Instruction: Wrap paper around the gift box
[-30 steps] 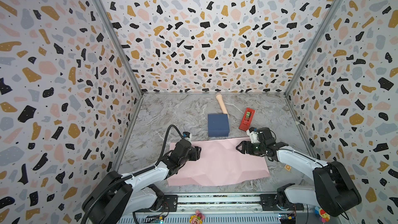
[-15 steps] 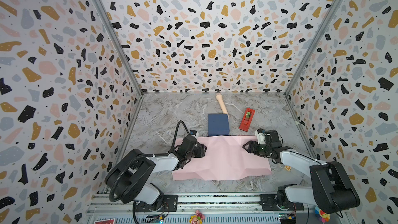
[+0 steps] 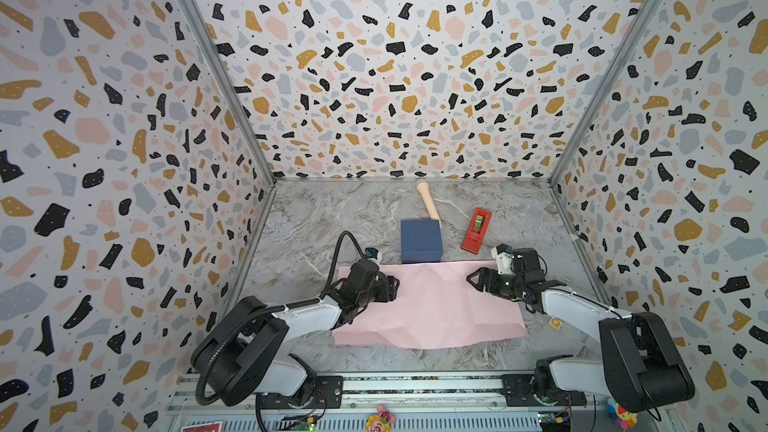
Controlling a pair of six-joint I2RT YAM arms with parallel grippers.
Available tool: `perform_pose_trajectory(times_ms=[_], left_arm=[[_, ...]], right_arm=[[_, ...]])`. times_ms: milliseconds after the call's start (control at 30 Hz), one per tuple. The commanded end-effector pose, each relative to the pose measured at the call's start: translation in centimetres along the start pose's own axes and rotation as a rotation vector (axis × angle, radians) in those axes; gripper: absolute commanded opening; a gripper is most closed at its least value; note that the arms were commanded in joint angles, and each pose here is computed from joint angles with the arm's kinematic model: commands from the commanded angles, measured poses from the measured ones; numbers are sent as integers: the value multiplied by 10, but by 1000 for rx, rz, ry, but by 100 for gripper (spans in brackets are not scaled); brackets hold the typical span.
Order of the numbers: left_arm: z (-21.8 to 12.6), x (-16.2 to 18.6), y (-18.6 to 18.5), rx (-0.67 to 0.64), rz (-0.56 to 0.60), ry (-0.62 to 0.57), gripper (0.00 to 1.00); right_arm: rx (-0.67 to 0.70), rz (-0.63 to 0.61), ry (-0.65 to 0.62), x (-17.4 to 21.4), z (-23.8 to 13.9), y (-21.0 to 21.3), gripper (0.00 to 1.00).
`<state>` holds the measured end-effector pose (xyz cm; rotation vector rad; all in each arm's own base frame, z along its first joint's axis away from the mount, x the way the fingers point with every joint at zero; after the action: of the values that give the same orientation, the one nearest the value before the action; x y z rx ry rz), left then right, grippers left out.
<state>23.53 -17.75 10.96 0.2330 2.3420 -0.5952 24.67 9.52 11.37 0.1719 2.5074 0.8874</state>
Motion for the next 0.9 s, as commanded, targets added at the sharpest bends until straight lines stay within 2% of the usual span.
perform_pose_trajectory(times_ms=[0, 100, 200, 400, 533, 667, 867], left_arm=[[-11, -37, -13, 13, 21, -119, 79], [-16, -59, -17, 36, -24, -195, 86], [-14, -84, -23, 109, -99, -242, 86], [20, -115, -27, 120, -135, -205, 86], [47, -122, -19, 99, -145, -173, 87], [72, -121, -20, 125, -146, -120, 87], [88, -113, -19, 158, -181, -79, 90]], right_arm=[[-120, -109, -86, -24, -15, 39, 88], [-165, -163, -102, -32, -13, 64, 91], [-187, -177, -103, -44, -2, 83, 94], [-199, -153, -87, -76, 33, 103, 96], [-238, -174, -33, -89, 59, 109, 94], [-213, -159, 2, -97, 80, 105, 93], [-246, -114, 67, -93, 104, 100, 89]])
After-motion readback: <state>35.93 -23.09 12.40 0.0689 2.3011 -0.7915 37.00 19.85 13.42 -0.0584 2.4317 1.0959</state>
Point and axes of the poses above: each gripper's point midway between its finger pads, its own z axis out along the fingers, its own y axis along the line the jaws close on, x = y × z, the point moved 8 cm from there along -z, back along the fingers, and after that the axes turned 5 degrees about z, right-handed, at the moved point
